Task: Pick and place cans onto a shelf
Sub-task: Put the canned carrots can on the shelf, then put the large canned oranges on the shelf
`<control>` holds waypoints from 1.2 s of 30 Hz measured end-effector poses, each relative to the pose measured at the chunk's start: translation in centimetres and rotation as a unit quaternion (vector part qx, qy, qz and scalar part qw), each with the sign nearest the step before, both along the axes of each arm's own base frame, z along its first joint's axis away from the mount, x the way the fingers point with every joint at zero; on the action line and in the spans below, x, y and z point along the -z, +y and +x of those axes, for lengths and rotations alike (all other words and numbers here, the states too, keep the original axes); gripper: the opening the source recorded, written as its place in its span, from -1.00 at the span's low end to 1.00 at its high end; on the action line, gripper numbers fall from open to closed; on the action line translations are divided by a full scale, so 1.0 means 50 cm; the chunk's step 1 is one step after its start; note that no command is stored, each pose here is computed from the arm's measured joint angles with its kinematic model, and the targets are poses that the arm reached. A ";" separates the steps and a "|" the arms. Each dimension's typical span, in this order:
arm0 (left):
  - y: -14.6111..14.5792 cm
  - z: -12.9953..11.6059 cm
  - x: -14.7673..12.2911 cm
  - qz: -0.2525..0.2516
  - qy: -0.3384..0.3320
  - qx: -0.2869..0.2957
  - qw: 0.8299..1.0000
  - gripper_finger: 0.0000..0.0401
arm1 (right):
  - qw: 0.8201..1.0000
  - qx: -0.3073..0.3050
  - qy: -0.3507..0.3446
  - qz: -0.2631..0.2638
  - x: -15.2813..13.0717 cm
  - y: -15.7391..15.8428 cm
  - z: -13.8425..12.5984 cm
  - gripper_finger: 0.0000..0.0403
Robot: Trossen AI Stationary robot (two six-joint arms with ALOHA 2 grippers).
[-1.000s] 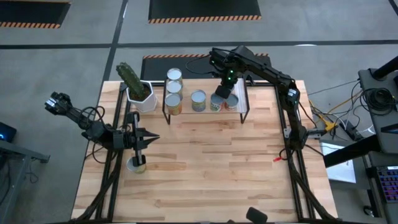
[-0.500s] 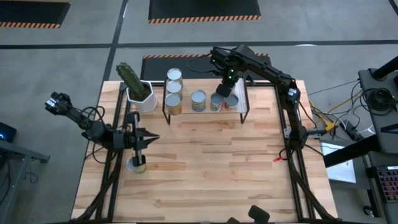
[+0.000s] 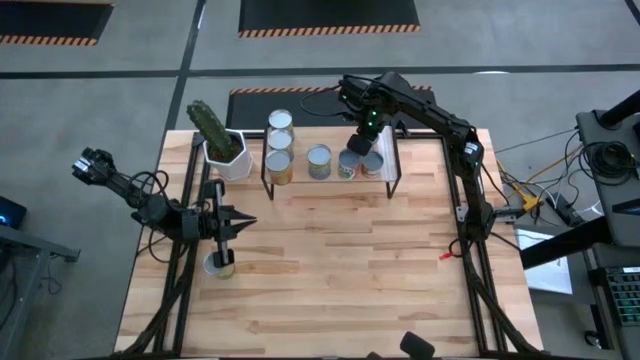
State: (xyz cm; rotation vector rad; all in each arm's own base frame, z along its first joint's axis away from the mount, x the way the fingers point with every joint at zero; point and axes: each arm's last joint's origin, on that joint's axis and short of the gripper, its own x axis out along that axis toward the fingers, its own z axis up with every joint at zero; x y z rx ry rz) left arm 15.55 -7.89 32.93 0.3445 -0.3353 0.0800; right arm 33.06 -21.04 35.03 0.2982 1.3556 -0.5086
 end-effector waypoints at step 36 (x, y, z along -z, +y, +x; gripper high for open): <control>0.000 0.000 0.001 -0.007 0.003 0.003 1.000 -1.00 | 0.992 -0.044 -0.099 -0.062 -0.129 0.136 -0.047 -0.95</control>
